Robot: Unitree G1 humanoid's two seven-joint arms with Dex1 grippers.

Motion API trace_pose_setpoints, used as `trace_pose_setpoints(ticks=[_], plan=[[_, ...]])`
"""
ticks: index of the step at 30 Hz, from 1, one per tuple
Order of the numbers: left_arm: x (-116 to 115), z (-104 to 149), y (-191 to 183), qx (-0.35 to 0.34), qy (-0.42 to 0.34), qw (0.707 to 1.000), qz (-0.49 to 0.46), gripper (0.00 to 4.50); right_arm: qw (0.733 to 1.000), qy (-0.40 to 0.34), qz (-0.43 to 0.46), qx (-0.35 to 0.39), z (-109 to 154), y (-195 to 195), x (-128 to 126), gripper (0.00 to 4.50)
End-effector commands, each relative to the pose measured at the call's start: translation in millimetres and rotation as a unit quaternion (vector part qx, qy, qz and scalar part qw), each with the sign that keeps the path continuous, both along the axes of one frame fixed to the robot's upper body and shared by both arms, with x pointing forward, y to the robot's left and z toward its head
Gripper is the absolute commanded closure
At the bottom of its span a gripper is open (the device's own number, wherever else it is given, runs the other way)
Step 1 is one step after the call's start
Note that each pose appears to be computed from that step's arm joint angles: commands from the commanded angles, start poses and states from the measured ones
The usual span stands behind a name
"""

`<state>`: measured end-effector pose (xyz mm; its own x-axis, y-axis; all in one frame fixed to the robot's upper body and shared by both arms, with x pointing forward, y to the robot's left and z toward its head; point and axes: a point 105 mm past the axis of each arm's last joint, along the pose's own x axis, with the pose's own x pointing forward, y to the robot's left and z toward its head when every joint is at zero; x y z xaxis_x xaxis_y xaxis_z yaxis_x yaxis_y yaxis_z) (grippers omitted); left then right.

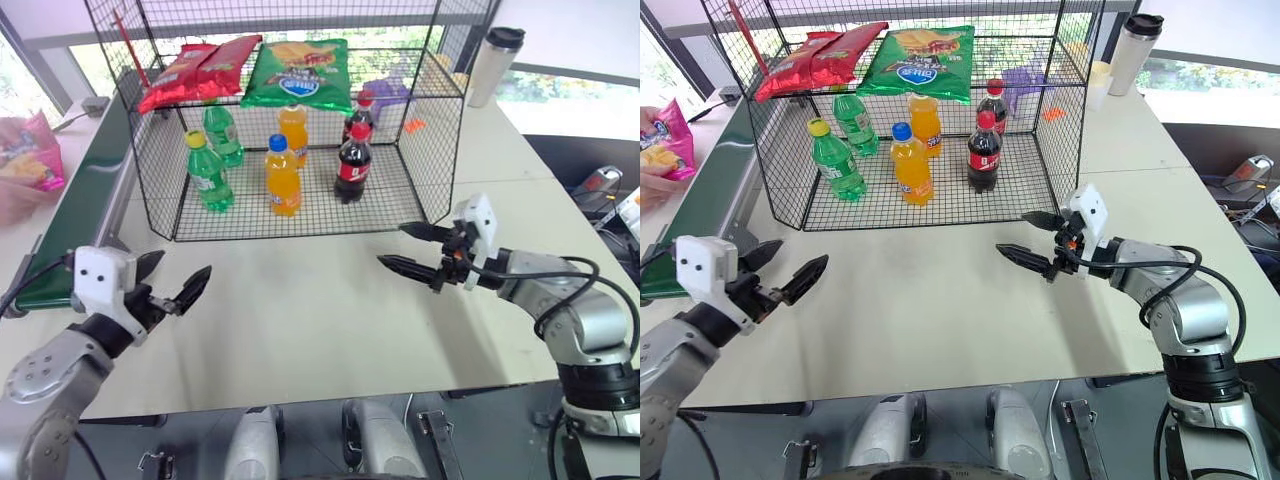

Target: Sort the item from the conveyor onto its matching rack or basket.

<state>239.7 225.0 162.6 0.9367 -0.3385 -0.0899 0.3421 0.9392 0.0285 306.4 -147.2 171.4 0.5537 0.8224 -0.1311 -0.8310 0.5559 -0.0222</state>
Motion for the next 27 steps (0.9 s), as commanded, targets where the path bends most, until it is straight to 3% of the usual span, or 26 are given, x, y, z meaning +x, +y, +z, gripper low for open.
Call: trace_pose_setpoints(ticks=[1, 12, 16, 19, 27], plan=[[-4.4, 9.6, -2.5, -0.004, -0.011, 1.000, -0.015, 0.03, 1.000, -0.019, 0.007, 0.011, 10.7, 5.2, -4.2, 0.00], [4.9, 3.0, 0.2, 0.004, -0.011, 0.999, 0.036, 0.03, 1.000, -0.021, 0.012, 0.017, 8.9, 15.0, 5.0, 0.00], [15.6, -0.2, 25.7, 0.075, -0.015, 0.987, 0.139, 0.03, 1.000, -0.026, 0.006, 0.007, 7.6, 16.7, 10.6, 0.00], [14.2, -4.8, 14.8, 0.041, 0.004, 0.994, 0.099, 0.03, 1.000, -0.014, -0.004, -0.011, 2.0, 16.5, 15.8, 0.00], [8.4, 13.3, 14.9, 0.018, -0.042, 0.997, 0.070, 0.03, 1.000, -0.022, 0.001, 0.006, 8.1, 16.2, 22.1, 0.00]])
